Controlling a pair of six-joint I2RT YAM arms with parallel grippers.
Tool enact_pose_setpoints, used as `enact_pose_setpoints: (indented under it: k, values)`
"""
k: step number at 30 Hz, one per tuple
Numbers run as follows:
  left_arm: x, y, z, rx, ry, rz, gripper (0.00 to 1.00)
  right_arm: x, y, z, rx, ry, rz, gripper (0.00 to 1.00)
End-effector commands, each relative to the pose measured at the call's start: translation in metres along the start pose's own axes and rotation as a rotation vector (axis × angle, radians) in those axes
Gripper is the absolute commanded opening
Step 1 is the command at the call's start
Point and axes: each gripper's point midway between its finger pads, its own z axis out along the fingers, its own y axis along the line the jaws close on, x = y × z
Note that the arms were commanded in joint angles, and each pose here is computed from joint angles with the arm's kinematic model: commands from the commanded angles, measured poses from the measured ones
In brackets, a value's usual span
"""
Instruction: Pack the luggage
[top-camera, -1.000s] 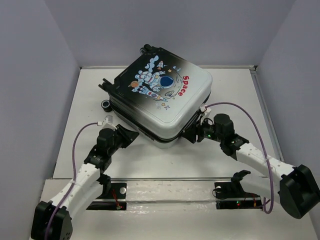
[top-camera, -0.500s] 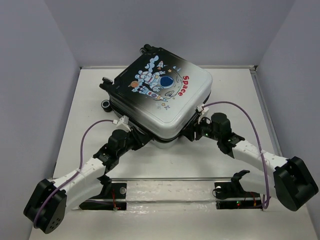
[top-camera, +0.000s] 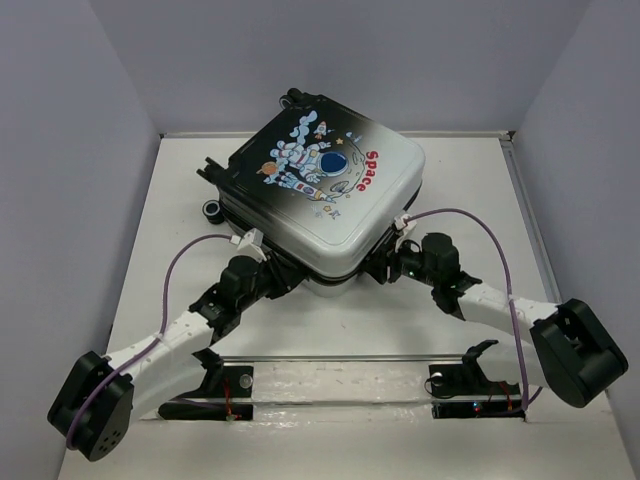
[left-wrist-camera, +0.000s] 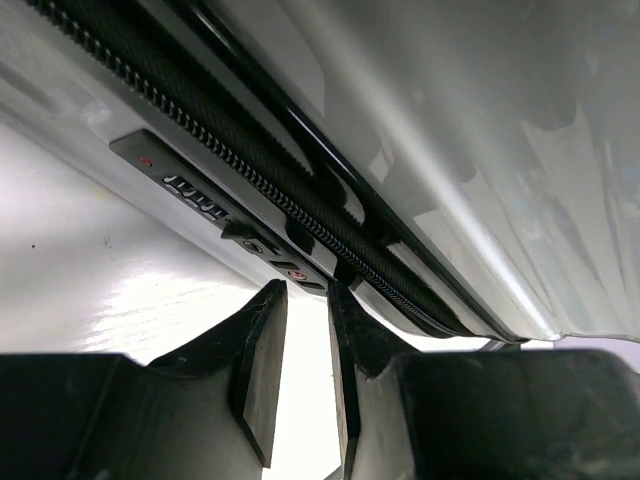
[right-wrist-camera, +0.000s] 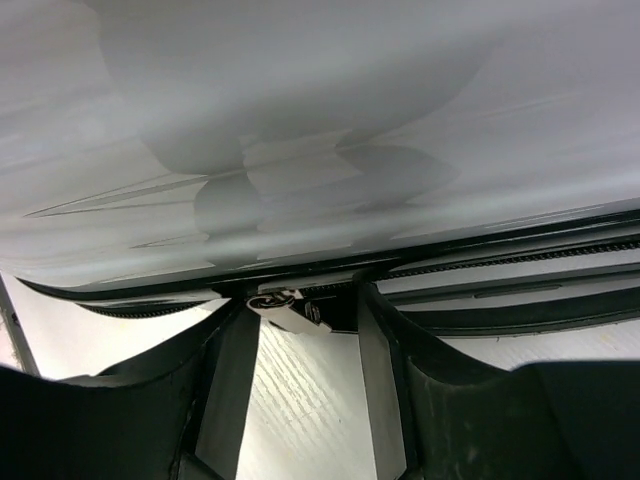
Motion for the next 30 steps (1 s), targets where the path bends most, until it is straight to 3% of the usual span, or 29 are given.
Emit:
enact_pose_setpoints:
  k: [1, 7, 15, 19, 26, 30]
  values:
    - [-0.036, -0.052, 0.000, 0.146, -0.111, 0.035, 0.34, -0.026, 0.001, 0.007, -0.007, -0.135, -0.048, 0.49]
    - [-0.036, -0.057, 0.004, 0.154, -0.108, 0.040, 0.34, -0.024, -0.001, 0.012, -0.007, -0.138, -0.034, 0.45]
    - [-0.039, -0.072, 0.010, 0.190, -0.111, 0.048, 0.34, -0.020, 0.017, 0.002, -0.056, -0.164, 0.052, 0.07]
    - [-0.044, -0.084, 0.014, 0.225, -0.125, 0.044, 0.34, 0.010, 0.044, -0.004, -0.078, -0.069, 0.115, 0.07]
    - [-0.054, -0.112, 0.025, 0.294, -0.144, 0.026, 0.34, 0.091, 0.126, -0.018, -0.133, 0.236, 0.191, 0.07]
    - [-0.049, -0.126, 0.033, 0.320, -0.127, 0.020, 0.34, 0.099, 0.146, -0.011, -0.066, 0.280, 0.207, 0.07]
